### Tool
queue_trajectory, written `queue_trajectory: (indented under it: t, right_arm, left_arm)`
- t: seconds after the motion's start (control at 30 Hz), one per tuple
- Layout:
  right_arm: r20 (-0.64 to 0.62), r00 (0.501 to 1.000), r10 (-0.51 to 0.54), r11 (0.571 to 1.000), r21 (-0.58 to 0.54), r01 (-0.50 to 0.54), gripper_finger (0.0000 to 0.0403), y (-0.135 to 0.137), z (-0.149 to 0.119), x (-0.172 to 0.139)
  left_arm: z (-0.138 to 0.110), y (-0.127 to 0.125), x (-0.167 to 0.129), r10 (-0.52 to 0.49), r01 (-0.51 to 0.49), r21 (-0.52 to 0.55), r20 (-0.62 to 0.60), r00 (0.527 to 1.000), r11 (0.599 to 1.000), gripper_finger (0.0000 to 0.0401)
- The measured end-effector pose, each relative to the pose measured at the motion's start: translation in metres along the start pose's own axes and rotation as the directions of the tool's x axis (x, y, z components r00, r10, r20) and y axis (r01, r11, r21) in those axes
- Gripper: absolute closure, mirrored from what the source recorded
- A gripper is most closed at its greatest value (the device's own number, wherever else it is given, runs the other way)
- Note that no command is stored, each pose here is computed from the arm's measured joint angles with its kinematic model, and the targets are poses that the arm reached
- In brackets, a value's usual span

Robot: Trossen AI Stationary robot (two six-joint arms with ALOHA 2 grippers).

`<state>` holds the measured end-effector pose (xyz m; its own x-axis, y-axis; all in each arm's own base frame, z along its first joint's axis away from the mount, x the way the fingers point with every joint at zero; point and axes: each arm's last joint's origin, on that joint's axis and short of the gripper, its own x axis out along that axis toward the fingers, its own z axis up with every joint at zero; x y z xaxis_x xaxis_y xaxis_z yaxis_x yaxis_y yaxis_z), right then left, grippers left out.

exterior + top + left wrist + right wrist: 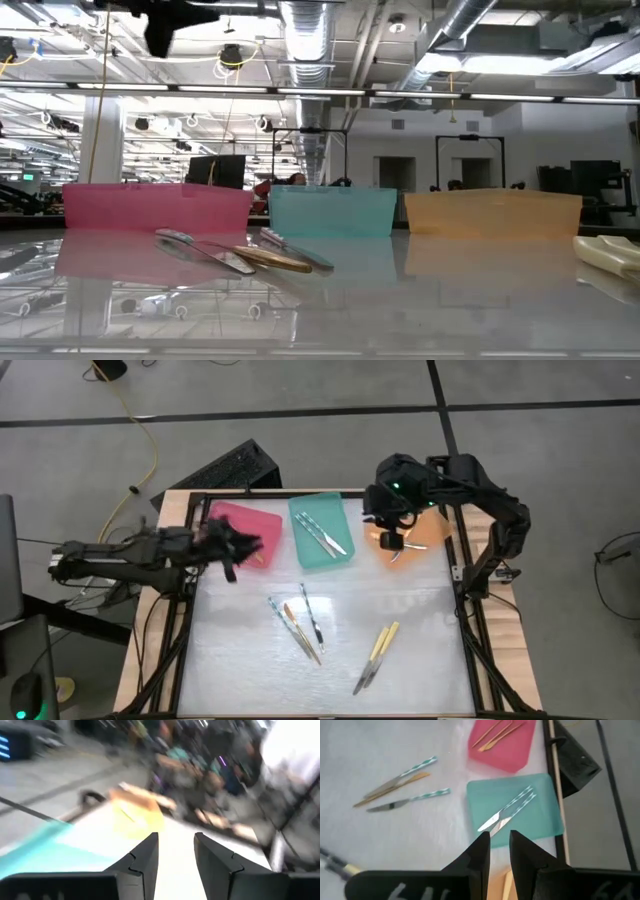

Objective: Sort silverware by color (type)
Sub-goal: Put the white and blue knife into the green bin

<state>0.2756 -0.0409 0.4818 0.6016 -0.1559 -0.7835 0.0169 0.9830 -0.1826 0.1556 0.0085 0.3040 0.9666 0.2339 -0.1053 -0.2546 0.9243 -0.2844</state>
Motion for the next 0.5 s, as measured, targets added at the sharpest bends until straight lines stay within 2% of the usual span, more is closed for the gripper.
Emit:
queue_trajectory:
  t: [0.2,0.5]
  right_arm:
    - [0.002,1.000,0.028,1.000,0.010,-0.028,0.0322,0.012,-0.004,-0.012]
    - [0.016,0.997,0.073,0.997,0.025,-0.073,0.0322,0.033,-0.002,-0.016]
  left_arm:
    - [-0.025,-0.005,0.030,-0.127,0.145,0.060,-0.232,0.964,0.988,0.0292]
    - [-0.068,-0.004,0.060,-0.203,0.354,0.194,-0.536,0.819,0.915,0.0296]
